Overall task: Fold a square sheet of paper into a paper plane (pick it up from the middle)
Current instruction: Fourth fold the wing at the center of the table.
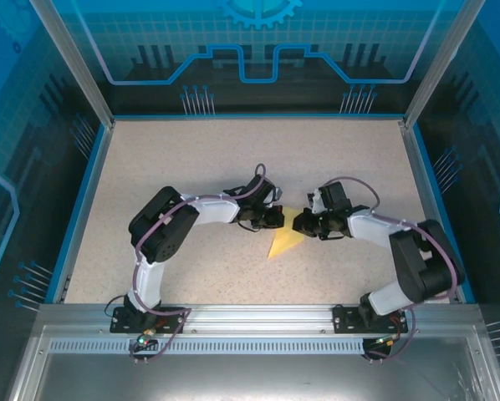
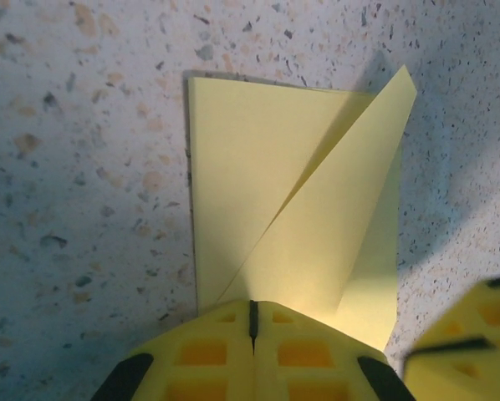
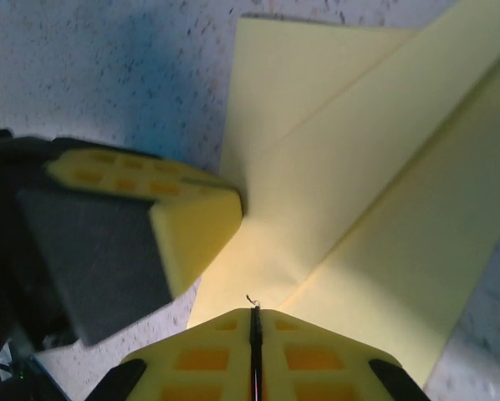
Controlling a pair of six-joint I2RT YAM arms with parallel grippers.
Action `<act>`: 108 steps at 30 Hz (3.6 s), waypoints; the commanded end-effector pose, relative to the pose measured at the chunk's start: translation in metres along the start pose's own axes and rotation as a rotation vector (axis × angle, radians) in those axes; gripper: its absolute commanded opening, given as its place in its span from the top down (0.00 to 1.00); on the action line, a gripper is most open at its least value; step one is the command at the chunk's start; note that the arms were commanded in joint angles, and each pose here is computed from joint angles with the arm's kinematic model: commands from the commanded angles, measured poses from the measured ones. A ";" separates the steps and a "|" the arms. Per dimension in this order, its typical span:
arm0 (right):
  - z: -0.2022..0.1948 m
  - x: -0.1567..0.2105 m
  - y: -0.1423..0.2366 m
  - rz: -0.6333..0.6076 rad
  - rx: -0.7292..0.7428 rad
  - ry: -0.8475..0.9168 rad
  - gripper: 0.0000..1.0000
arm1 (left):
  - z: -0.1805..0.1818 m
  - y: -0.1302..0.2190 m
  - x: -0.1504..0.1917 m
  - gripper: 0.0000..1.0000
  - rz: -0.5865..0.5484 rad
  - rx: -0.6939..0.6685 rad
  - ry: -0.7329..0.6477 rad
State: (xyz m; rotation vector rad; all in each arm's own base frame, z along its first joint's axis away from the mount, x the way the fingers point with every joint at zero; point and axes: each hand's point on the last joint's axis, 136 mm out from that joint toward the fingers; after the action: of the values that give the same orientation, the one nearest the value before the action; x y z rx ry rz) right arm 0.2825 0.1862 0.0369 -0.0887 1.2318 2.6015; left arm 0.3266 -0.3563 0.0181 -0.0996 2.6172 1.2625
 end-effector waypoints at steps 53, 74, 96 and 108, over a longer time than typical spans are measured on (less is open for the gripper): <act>0.037 0.023 -0.025 0.077 -0.031 0.267 0.90 | 0.049 0.025 0.113 1.00 0.077 -0.121 0.372; -0.009 0.028 -0.051 0.155 0.015 0.177 0.92 | 0.079 0.026 0.139 1.00 0.122 -0.249 0.436; 0.024 -0.012 -0.021 0.018 -0.064 0.190 0.91 | 0.100 0.036 0.155 1.00 0.146 -0.333 0.424; -0.003 0.025 -0.054 0.109 0.016 0.174 0.96 | 0.109 0.041 0.161 1.00 0.154 -0.359 0.436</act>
State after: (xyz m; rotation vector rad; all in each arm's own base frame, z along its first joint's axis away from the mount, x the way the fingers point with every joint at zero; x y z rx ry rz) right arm 0.2598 0.2486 0.0108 -0.3378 1.2711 2.8338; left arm 0.2402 -0.3149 0.0110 -0.3575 2.8795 1.3665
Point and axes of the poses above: each hand's point on the last joint's axis, 136 mm out from that joint toward the fingers, its own y axis back along the fingers, its own z axis along the line the jaws close on, x = y × z, and after that the axes turned 1 degree about y, right-handed
